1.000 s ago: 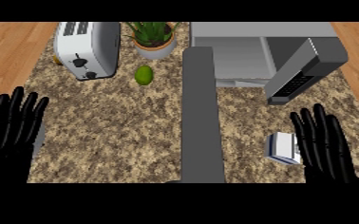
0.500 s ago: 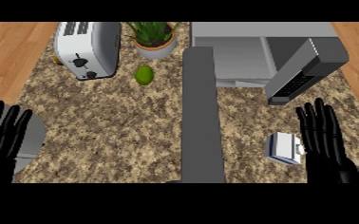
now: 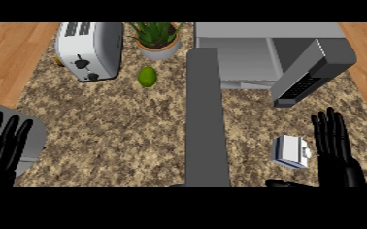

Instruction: Pick up the milk, place it into the microwave and close the microwave

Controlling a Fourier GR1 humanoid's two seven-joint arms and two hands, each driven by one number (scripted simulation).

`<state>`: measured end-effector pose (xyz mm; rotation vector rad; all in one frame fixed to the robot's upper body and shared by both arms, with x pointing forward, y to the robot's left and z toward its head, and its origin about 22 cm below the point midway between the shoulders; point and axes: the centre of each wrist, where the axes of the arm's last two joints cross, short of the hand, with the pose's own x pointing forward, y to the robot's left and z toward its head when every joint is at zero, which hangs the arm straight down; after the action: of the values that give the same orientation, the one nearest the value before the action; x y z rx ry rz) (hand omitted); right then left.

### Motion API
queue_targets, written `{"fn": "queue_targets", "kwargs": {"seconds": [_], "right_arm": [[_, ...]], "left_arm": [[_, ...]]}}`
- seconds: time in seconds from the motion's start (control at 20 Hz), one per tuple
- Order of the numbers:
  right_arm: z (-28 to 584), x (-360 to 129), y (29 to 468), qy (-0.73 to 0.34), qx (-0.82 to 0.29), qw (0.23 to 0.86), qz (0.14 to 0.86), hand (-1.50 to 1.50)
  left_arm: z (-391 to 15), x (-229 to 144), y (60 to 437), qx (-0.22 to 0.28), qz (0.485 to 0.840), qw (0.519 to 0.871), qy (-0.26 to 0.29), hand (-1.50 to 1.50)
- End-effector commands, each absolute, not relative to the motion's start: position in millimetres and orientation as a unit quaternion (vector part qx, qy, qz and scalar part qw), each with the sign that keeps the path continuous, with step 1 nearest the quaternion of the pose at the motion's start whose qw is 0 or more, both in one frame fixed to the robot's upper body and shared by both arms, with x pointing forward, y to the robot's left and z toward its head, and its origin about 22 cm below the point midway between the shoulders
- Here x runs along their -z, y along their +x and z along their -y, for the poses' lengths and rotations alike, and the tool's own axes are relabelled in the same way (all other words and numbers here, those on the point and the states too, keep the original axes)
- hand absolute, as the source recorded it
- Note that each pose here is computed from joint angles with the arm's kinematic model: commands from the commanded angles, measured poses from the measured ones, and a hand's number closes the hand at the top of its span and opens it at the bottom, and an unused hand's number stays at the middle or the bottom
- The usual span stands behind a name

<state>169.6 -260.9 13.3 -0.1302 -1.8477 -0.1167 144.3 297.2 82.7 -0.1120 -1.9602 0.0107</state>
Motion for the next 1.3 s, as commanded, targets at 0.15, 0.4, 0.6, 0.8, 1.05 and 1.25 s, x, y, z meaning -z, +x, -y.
{"fn": "queue_targets", "kwargs": {"seconds": [0.15,0.4,0.6,0.8,1.05,1.25], "right_arm": [[282,26,164,-0.082,0.057,0.609,0.787,-1.50],[317,54,155,-0.080,0.061,0.616,0.781,-1.50],[308,75,148,-0.075,0.052,0.617,0.782,-1.50],[313,74,155,-0.078,0.017,0.615,0.785,-1.50],[334,75,174,-0.078,0.027,0.608,0.790,-1.50],[327,101,197,-0.081,0.040,0.609,0.788,-1.50]], "left_arm": [[-304,-71,144,-0.008,0.833,0.551,-0.048,-1.50],[-295,-72,129,-0.002,0.827,0.560,-0.050,-1.50],[-302,-80,133,-0.010,0.831,0.554,-0.051,-1.50],[-304,-64,119,-0.003,0.828,0.558,-0.053,-1.50],[-308,-86,132,0.001,0.831,0.553,-0.055,-1.50],[-305,-72,130,-0.007,0.826,0.561,-0.053,-1.50]]}}
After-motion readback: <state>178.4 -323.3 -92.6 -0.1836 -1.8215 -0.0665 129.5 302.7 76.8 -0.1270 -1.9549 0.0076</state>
